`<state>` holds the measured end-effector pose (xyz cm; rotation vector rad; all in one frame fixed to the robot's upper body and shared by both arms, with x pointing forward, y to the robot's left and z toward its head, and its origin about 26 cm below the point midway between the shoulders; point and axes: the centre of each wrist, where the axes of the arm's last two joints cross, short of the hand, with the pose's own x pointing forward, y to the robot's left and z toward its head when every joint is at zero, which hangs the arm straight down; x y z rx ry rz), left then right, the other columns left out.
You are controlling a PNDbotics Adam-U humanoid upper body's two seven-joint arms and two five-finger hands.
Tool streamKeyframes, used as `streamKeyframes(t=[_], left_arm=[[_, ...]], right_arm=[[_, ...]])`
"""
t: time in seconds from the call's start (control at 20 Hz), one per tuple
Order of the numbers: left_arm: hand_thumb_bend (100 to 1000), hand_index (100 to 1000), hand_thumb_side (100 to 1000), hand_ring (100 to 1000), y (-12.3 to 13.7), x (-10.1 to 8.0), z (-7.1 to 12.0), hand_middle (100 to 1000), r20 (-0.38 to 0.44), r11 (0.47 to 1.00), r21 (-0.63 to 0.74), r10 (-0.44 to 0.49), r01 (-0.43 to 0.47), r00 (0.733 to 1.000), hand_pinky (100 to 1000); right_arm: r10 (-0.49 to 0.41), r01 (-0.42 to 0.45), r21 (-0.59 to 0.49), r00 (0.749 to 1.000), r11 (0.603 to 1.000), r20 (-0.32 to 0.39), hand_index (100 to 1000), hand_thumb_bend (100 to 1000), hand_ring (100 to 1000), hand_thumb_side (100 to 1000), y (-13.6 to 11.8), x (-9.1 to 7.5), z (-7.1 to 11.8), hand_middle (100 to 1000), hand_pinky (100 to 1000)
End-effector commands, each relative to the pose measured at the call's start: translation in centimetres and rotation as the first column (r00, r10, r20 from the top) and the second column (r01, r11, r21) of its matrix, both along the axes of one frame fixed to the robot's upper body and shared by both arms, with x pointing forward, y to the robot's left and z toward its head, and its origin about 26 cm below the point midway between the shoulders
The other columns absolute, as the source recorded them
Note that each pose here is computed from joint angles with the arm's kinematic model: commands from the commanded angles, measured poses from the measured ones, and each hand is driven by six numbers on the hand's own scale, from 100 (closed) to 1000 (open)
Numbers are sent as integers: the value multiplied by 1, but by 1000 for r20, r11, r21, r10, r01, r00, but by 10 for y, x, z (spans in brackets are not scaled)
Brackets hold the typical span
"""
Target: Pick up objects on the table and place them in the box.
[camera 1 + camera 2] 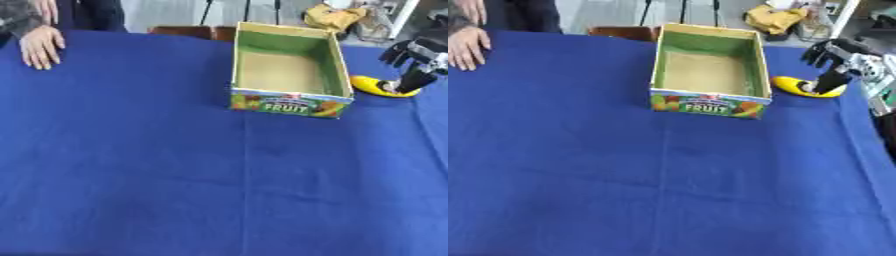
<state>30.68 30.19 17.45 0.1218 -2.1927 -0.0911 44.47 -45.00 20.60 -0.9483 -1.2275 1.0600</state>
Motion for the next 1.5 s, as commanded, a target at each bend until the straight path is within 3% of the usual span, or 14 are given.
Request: streamKeyframes(t=[0.05, 1.5], left_arm=[[522, 757, 770, 600, 1, -2, 11, 604, 32, 1000, 22, -9, 8, 999, 608], [523, 760, 771, 599, -1, -3, 12, 604, 36, 1000, 19, -20, 20, 999, 608]], right_arm=[[-26, 26, -25, 999, 999, 24, 787, 341, 747, 100, -8, -2, 16, 695, 607], [-121, 121, -57, 993, 991, 16, 784, 286, 769, 100, -29, -11, 5, 702, 608]])
